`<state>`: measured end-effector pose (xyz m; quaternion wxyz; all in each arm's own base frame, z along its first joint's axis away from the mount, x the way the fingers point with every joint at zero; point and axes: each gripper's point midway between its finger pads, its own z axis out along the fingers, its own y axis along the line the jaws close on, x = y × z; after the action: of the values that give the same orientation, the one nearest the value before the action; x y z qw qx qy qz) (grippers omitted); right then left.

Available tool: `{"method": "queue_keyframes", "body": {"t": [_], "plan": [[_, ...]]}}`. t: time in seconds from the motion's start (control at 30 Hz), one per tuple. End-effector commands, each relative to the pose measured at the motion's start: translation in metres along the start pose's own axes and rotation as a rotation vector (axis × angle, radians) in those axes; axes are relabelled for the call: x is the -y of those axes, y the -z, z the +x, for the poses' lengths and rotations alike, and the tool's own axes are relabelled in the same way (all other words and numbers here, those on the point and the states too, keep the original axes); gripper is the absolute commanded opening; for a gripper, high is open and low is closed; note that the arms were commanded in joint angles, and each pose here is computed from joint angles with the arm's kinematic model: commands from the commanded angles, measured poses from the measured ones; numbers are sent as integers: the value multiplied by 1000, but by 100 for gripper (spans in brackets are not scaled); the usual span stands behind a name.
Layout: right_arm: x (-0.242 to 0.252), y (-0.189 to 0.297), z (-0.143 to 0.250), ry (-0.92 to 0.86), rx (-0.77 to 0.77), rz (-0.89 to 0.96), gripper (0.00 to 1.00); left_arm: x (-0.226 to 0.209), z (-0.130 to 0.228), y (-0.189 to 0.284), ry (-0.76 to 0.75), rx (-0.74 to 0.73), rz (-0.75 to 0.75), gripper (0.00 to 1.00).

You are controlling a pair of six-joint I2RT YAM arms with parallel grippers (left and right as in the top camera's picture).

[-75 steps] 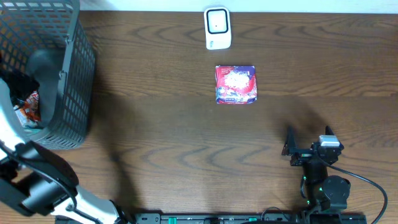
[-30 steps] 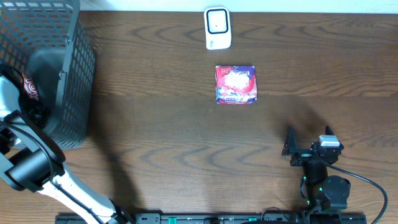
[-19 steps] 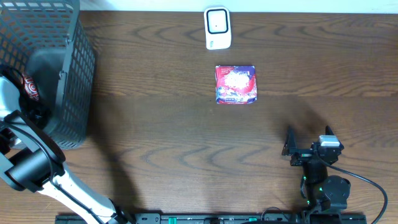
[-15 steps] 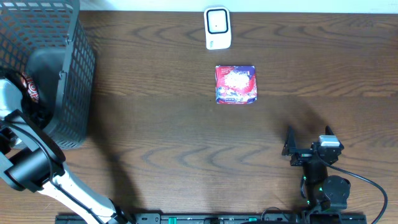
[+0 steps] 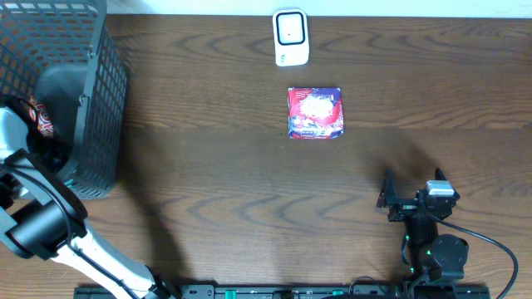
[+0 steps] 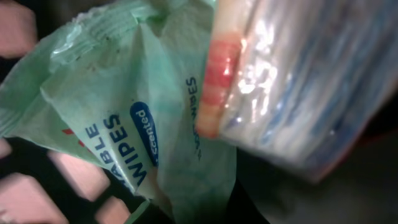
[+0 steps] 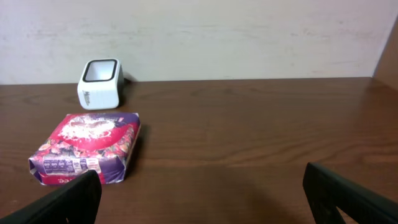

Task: Scan the item barcode
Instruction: 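Grasp the green wipes packet in the basket with the left gripper, then carry the wipes packet to the scanner and hold it there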

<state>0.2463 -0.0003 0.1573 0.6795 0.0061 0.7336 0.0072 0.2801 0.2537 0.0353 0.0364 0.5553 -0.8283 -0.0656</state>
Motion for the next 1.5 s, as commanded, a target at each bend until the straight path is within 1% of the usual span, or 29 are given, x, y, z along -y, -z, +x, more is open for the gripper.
{"method": "queue_keyframes", "body": {"t": [0.0, 0.07, 0.17, 0.43, 0.63, 0.77, 0.83, 0.9, 0.93, 1.0, 1.03, 1.07, 1.23, 1.33, 1.4, 1.47], "plan": [[0, 0, 1, -14, 1, -2, 99, 53, 14, 45, -6, -62, 356, 8], [0, 0, 1, -14, 1, -2, 99, 74, 17, 73, -16, -62, 513, 7], [0, 0, 1, -14, 1, -2, 99, 86, 20, 109, -18, -31, 647, 7], [0, 0, 1, -14, 1, -2, 99, 80, 25, 203, -60, 200, 801, 7], [0, 0, 1, -14, 1, -2, 99, 65, 32, 280, -48, 400, 939, 7], [0, 0, 1, -14, 1, -2, 99, 62, 48, 329, -113, 529, 1038, 7], [0, 0, 1, -14, 1, -2, 99, 67, 62, 351, -183, 583, 1090, 7], [0, 0, 1, -14, 1, -2, 99, 79, 88, 379, -335, 651, 1164, 8], [0, 0, 1, -14, 1, -2, 99, 83, 97, 386, -379, 666, 1183, 7], [0, 0, 1, -14, 1, -2, 99, 97, 125, 399, -498, 692, 1223, 7], [0, 0, 1, -14, 1, -2, 99, 113, 152, 405, -623, 705, 1243, 7], [0, 0, 1, -14, 1, -1, 99, 122, 169, 407, -702, 707, 1253, 7], [0, 0, 1, -14, 1, -2, 99, 163, 246, 395, -1044, 674, 1269, 7], [0, 0, 1, -14, 1, -2, 99, 188, 287, 375, -1219, 624, 1259, 7], [0, 0, 1, -14, 1, -2, 99, 202, 303, 358, -1279, 587, 1221, 7], [0, 0, 1, -14, 1, -2, 99, 217, 312, 332, -1305, 549, 1137, 8]]}}
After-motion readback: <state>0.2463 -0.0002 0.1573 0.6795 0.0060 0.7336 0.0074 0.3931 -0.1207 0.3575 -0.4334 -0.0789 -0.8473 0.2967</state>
